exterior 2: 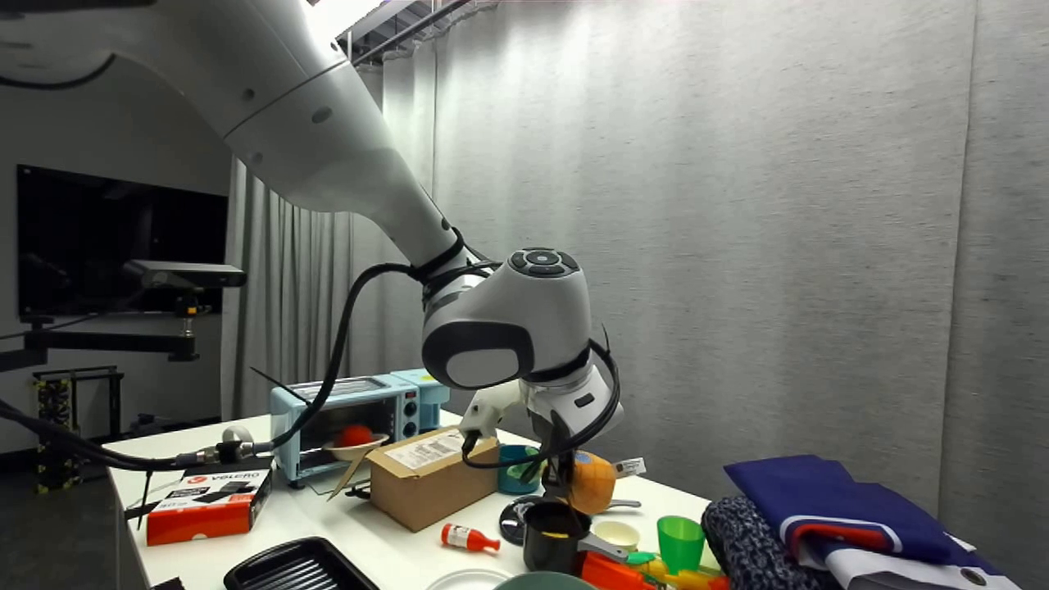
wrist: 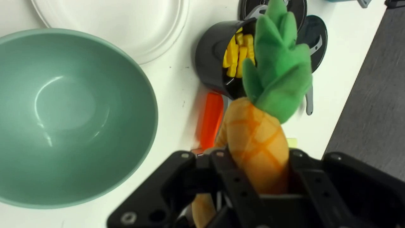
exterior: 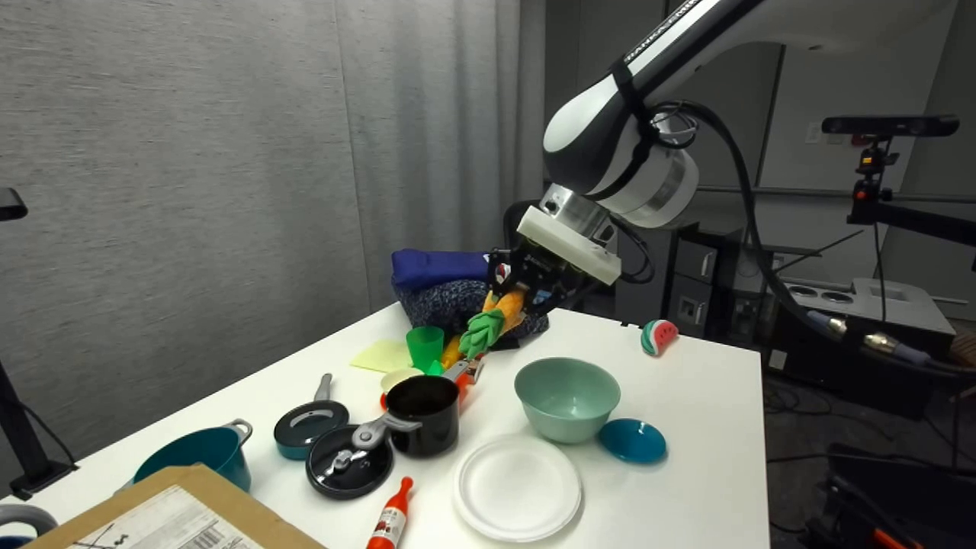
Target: Pick the plush pineapple from the bowl and place it in the black pot
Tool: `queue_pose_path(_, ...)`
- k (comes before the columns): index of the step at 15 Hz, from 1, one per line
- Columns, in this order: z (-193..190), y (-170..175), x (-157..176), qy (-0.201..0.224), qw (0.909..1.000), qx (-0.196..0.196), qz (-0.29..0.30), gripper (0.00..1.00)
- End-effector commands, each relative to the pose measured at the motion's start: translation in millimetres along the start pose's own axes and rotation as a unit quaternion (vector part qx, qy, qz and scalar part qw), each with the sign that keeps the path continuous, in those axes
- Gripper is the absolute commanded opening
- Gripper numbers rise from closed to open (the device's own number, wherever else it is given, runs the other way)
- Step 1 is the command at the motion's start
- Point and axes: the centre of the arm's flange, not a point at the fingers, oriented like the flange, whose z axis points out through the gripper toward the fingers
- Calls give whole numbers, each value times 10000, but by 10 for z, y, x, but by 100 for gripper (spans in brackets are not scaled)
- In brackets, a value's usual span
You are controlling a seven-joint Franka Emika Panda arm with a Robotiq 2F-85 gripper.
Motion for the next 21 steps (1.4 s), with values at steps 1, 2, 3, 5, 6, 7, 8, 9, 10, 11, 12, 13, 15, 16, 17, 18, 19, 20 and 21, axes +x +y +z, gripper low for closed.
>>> queue_pose_path(1,-1,-1,0,0,10000,1,0,20)
queue_pose_path(2,27,68,-37,-35,10000,-6,93,5)
queue_pose_path(3,75,78,-41,-31,10000,-1,82,5)
queue_pose_path(5,244,43,-17,-107,9999,94,27,5)
queue_pose_path(6,336,3,-11,-161,9998,149,16,5)
queue_pose_path(7,413,-24,-11,-191,9996,192,-4,5)
queue_pose_path(8,476,-68,-6,-205,9995,227,-47,5)
queue_pose_path(9,536,-94,-3,-203,9995,234,-94,5)
queue_pose_path(10,540,-61,59,-211,9994,250,-144,5)
queue_pose_path(11,596,-84,78,-244,9991,285,-188,5)
queue_pose_path(12,667,-115,101,-284,9988,302,-249,5)
queue_pose_path(13,731,-139,113,-334,9985,329,-295,5)
queue_pose_path(15,887,-243,107,-525,9969,425,-393,5)
queue_pose_path(16,956,-306,84,-639,9957,475,-475,5)
queue_pose_path(17,1026,-375,55,-724,9944,522,-572,5)
queue_pose_path(18,1098,-444,17,-823,9928,544,-674,5)
queue_pose_path(19,1158,-490,-15,-891,9916,545,-764,5)
queue_pose_path(20,1215,-515,-31,-946,9910,478,-823,5)
queue_pose_path(21,1270,-510,-37,-1031,9900,449,-850,5)
